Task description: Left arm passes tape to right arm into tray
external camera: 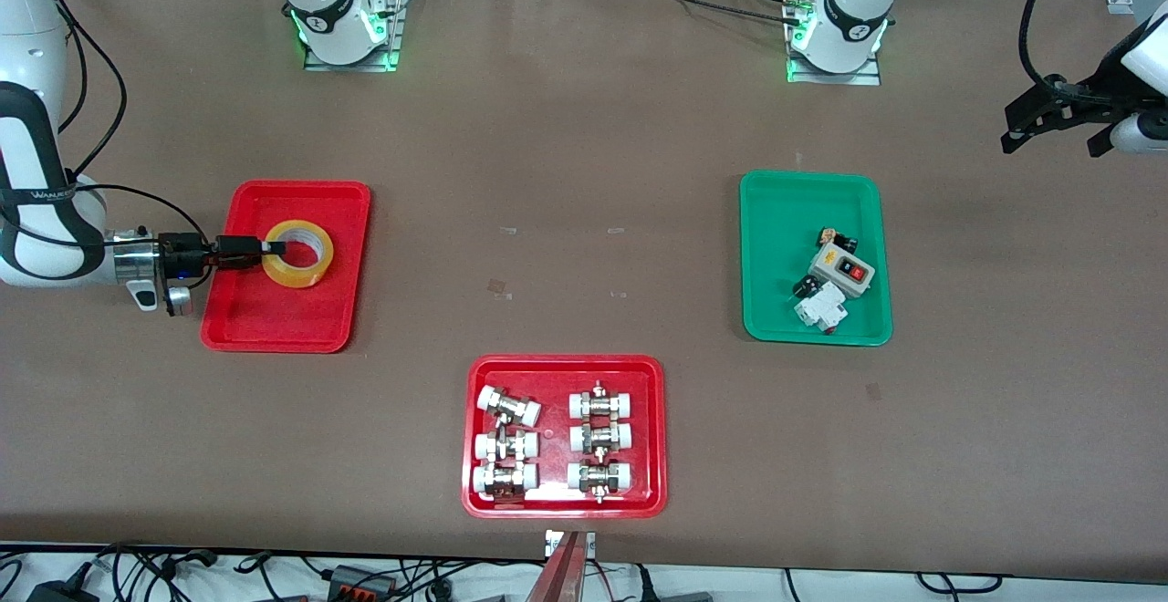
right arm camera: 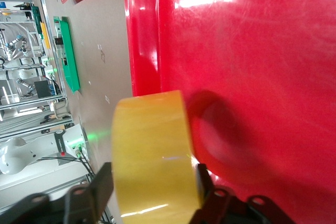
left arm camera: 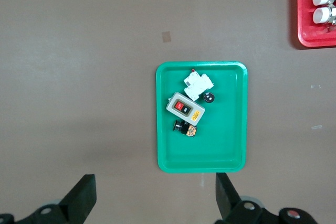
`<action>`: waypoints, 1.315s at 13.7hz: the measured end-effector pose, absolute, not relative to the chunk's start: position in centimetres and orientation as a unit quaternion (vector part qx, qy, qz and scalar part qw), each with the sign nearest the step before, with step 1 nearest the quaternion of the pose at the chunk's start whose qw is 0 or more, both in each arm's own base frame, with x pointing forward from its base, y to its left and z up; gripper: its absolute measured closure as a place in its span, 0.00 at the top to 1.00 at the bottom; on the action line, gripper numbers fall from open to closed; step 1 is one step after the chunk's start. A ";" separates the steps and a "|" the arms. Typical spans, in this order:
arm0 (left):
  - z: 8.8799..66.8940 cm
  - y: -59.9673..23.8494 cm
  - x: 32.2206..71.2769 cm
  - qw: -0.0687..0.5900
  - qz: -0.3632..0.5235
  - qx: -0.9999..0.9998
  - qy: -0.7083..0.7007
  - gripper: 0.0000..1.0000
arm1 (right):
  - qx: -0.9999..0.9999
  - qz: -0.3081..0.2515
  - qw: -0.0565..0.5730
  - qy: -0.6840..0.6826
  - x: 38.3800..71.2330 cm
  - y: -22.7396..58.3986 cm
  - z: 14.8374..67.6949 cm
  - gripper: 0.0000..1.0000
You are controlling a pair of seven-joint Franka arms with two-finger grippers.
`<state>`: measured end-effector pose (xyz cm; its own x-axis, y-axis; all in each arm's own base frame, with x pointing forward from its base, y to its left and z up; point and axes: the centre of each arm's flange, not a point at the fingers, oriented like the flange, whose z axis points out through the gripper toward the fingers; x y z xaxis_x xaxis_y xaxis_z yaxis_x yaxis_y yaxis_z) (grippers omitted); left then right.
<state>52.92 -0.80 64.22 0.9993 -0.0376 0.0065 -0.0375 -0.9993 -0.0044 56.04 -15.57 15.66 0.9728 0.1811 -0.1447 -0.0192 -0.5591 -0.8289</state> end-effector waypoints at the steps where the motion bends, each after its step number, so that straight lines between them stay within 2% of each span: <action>1: 64.2 -0.8 52.9 0.002 -0.003 -1.000 0.019 1.00 | -0.880 0.100 0.462 -0.048 56.5 -15.8 15.9 0.88; 2: 64.2 -0.8 52.9 0.002 -0.003 -1.000 0.019 1.00 | -0.884 0.093 0.455 -0.051 56.9 -16.1 16.3 0.97; 3: 64.3 -0.8 52.9 0.002 -0.003 -1.000 0.019 1.00 | -0.888 0.088 0.447 -0.057 57.4 -16.4 16.7 1.00; 10: 66.4 -0.8 52.7 0.002 -0.019 -1.000 0.019 1.00 | -0.918 0.073 0.374 -0.107 60.2 -17.4 19.4 1.00; 13: 66.4 -0.9 52.7 0.002 -0.019 -1.000 0.020 1.00 | -0.935 0.059 0.318 -0.146 63.2 -16.4 24.6 1.00; 18: 66.3 -1.1 52.9 0.002 -0.018 -1.000 0.021 1.00 | -0.972 0.051 0.203 -0.104 67.9 -10.8 35.7 1.00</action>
